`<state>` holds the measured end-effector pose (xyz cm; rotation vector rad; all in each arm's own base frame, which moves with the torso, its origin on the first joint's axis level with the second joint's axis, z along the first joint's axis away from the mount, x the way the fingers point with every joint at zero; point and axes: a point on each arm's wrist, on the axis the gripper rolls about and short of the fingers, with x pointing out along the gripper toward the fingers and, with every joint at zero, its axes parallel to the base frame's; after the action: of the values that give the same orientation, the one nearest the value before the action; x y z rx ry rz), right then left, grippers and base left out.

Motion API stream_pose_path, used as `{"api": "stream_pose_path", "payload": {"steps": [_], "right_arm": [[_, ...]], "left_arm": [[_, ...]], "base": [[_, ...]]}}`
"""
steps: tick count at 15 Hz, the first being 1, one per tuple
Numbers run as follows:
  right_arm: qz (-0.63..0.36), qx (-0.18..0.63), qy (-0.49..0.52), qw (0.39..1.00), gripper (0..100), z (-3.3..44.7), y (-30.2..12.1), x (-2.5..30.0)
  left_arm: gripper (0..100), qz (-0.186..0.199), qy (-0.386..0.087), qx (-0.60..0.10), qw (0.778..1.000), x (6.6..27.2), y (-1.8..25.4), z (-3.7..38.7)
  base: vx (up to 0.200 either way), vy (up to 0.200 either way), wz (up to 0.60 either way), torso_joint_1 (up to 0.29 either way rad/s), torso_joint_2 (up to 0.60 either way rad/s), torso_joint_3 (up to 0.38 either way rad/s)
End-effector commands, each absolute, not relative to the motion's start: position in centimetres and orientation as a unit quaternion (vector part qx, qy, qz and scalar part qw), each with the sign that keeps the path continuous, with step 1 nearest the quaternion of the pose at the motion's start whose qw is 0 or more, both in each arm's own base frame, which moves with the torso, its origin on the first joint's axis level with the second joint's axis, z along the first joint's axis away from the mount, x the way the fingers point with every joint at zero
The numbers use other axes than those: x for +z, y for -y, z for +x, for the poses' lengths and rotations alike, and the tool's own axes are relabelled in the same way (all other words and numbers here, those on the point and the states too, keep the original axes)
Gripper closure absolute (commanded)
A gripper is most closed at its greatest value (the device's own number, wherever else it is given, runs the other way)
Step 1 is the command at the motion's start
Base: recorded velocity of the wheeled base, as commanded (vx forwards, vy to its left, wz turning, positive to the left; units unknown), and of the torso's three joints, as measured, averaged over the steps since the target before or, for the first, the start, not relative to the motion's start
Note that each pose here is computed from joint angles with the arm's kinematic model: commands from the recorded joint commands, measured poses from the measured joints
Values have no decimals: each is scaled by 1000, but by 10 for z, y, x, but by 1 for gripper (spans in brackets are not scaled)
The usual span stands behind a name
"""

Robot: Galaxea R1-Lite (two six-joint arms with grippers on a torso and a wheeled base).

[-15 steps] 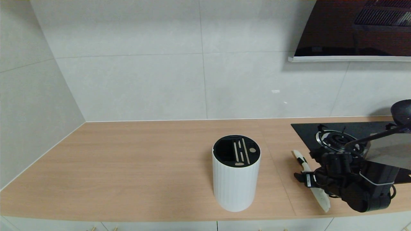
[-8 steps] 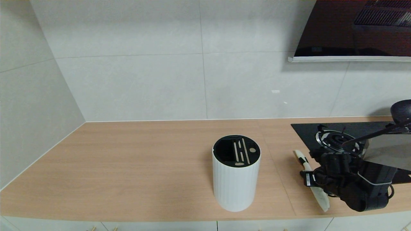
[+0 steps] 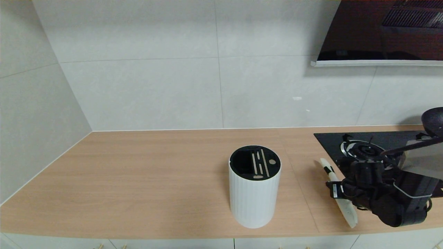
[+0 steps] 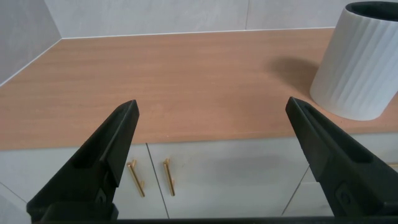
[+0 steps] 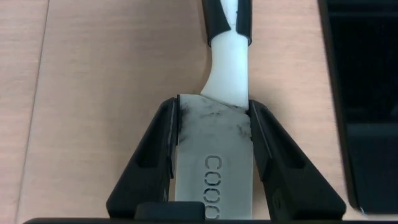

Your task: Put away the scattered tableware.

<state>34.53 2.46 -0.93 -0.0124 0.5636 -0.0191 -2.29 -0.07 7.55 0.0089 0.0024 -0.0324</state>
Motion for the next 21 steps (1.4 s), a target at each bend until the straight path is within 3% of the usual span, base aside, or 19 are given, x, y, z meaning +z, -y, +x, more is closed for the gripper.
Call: {"api": "stream_pose_path", "payload": {"steps": [1, 4, 5, 6, 10, 13, 14, 16, 19, 21], "right_arm": [[-1, -5, -218, 976, 100, 329, -25, 42], [2, 4, -159, 987, 100, 311, -28, 86], [2, 4, -159, 987, 100, 311, -28, 86], [4, 26, -121, 992, 100, 293, -41, 114], [2, 65, -95, 993, 100, 274, -63, 131], [5, 68, -71, 995, 100, 273, -66, 144], [10, 69, -43, 997, 100, 278, -67, 158], [14, 89, -11, 996, 100, 289, -81, 184], [20, 134, 13, 991, 100, 292, -112, 207], [21, 171, 16, 985, 100, 287, -137, 219]], "left_arm": [[0, 5, -2, -16, 1000, 75, 1, -23], [0, 5, -2, -16, 1000, 75, 1, -23], [0, 5, -2, -16, 1000, 75, 1, -23], [0, 10, -1, -16, 1000, 76, 1, -23], [0, 5, -1, -14, 1000, 76, 1, -23], [0, 7, 30, -14, 999, 87, 1, -25], [0, 12, 46, -31, 998, 107, 1, -31], [0, 22, 14, -146, 989, 163, 6, -26], [0, 7, -62, -224, 973, 230, 10, 35], [0, -4, -111, -266, 958, 256, 17, 91]], "base": [[0, 0, 0, 0, 0, 0], [0, 0, 0, 0, 0, 0], [0, 0, 0, 0, 0, 0], [0, 0, 0, 0, 0, 0], [0, 0, 0, 0, 0, 0], [0, 0, 0, 0, 0, 0], [0, 0, 0, 0, 0, 0], [0, 0, 0, 0, 0, 0], [0, 0, 0, 0, 0, 0], [0, 0, 0, 0, 0, 0]]}}
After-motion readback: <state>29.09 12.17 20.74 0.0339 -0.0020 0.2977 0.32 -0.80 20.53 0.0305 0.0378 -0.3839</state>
